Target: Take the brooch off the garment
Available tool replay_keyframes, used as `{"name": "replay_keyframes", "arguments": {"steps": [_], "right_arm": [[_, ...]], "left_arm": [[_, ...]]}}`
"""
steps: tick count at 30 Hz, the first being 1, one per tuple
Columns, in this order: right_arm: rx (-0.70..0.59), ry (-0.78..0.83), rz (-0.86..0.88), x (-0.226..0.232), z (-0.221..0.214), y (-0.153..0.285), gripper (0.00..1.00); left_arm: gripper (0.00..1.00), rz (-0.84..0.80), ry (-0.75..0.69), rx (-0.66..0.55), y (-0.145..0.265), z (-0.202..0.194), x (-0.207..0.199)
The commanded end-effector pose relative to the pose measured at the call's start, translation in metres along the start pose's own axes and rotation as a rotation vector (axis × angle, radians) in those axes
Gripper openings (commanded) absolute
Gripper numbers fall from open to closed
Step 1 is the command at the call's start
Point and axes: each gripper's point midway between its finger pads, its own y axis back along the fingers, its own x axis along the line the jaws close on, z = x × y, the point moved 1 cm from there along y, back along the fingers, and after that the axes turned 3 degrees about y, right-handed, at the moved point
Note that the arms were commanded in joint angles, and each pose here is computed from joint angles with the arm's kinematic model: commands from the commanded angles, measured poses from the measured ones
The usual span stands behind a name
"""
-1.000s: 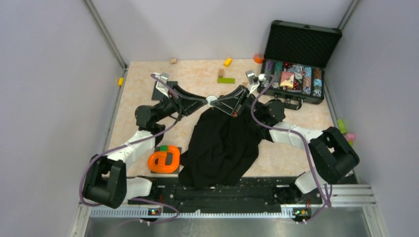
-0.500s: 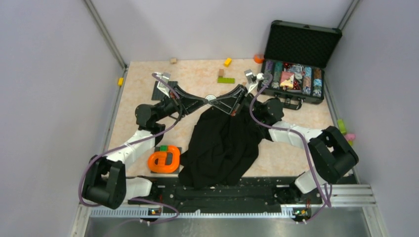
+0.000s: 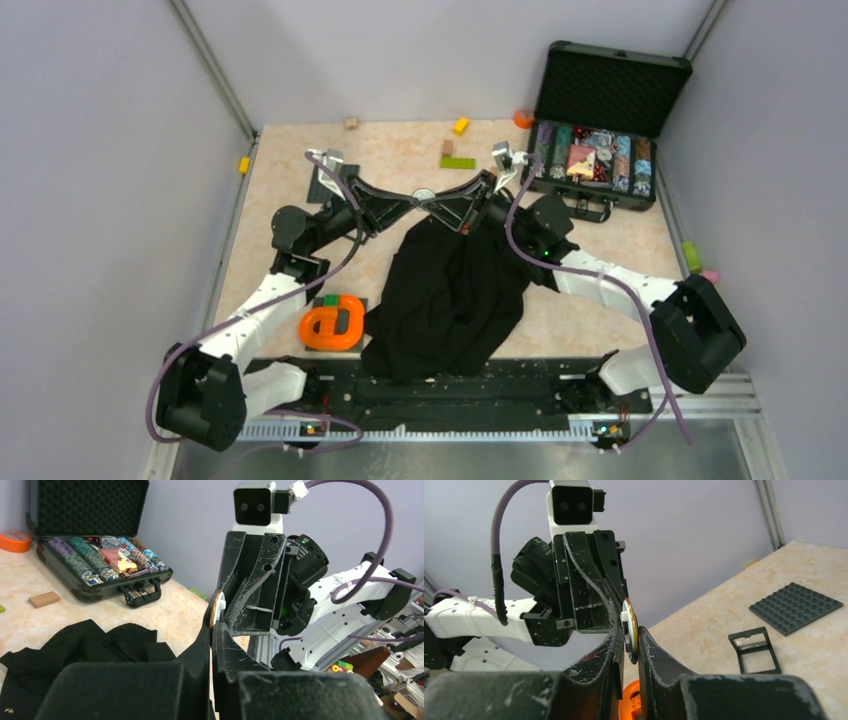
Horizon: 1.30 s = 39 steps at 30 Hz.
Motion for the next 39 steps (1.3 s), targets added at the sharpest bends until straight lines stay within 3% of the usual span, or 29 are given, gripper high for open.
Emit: {"name": "replay_keyframes", "arguments": {"steps": [1, 13, 19, 29, 33, 39], "right_arm": [[-0.01, 0.073, -0.084, -0.01, 0.007, -0.009, 0.15], [-0.031, 0.132, -0.232, -0.024, 0.012, -0.008, 0.16], [-0.104, 0.061, -0.226, -0.023, 0.018, -0.009, 0.04], [-0.231, -0.054, -0.218, -0.027, 0.024, -0.006, 0.05], [-0.245, -0.051, -0.211, -0.027, 0.025, -0.007, 0.1], [-0.124, 0.089, -0.283, -0.036, 0.016, -0.015, 0.23]], "left_arm": [[0.0, -0.08, -0.061, 0.0, -0.005, 0.007, -0.027], [0.0, -0.099, -0.087, -0.017, -0.006, 0.006, -0.032], [0.0, -0.142, -0.116, -0.065, -0.003, 0.005, -0.038], [0.0, -0.156, -0.13, -0.132, 0.0, 0.003, -0.04], [0.0, -0.158, -0.119, -0.146, 0.0, 0.002, -0.041], [0.0, -0.112, -0.129, -0.129, -0.001, 0.003, -0.037]]}}
